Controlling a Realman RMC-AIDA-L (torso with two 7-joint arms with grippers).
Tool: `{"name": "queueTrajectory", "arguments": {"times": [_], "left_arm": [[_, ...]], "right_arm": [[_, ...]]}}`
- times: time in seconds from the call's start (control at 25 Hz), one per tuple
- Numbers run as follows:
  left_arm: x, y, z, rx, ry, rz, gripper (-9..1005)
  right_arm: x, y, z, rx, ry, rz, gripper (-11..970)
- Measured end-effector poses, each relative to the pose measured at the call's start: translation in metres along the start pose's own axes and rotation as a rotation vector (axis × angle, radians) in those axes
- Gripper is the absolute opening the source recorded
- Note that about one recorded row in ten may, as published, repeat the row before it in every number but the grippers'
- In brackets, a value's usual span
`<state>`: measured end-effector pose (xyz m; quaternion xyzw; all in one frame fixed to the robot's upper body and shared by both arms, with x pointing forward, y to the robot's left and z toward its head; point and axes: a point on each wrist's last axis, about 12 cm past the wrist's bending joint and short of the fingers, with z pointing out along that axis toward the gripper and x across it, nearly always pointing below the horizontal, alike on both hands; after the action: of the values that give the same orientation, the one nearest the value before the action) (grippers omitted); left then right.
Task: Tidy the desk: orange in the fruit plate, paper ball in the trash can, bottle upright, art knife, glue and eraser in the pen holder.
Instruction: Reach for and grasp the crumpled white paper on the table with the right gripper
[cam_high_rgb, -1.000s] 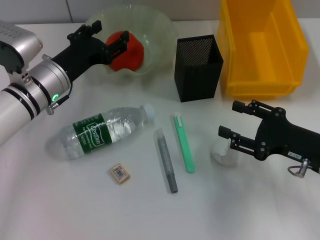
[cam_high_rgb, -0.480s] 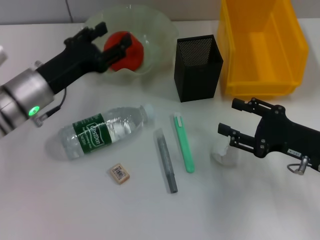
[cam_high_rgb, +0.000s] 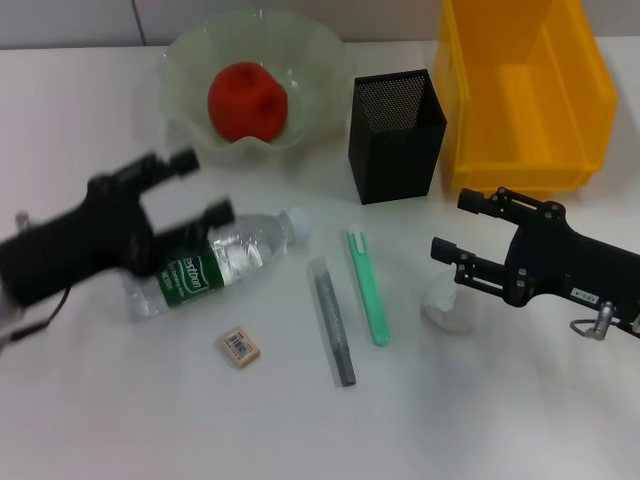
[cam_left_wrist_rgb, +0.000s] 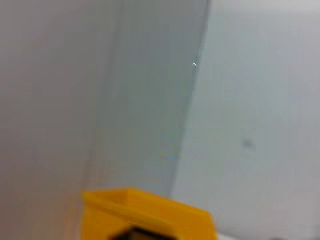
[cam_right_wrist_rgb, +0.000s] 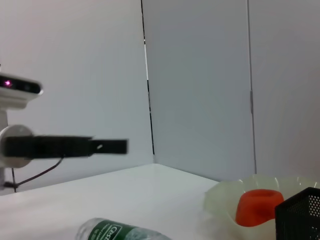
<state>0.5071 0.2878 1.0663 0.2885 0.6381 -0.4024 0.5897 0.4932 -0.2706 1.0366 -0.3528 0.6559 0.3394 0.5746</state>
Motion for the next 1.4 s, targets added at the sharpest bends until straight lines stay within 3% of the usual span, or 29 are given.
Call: {"name": "queueTrajectory", "arguments": {"times": [0.04,0.16,0.24,0.32,0.84,1.4], "left_arm": [[0.005,-0.009,-0.018,0.055,0.04,-0.005,796],[0.005,-0.009,-0.018,0.055,0.04,-0.005,795],[0.016,-0.026,-0.049,0.139,0.114,0.018,794],[0.018,-0.03,-0.057,0.163,0.142,0.029,794],[0.033,-0.037,-0.064,0.235,0.273,0.049,789],[0.035,-0.038,-0.065,0.231,0.275,0.049,783]], "right_arm": [[0.0,0.0,0.0,-0.002,-0.001,0.001,697],[-0.002,-0.001,0.002,-0.008,-0.002,0.009,697],[-0.002,-0.001,0.003,-0.01,-0.003,0.013,697],[-0.002,-0.001,0.003,-0.009,-0.003,0.015,696],[-0.001,-0.001,0.002,-0.004,0.001,0.03,698],[-0.001,0.0,0.001,-0.013,0.006,0.041,697]]}}
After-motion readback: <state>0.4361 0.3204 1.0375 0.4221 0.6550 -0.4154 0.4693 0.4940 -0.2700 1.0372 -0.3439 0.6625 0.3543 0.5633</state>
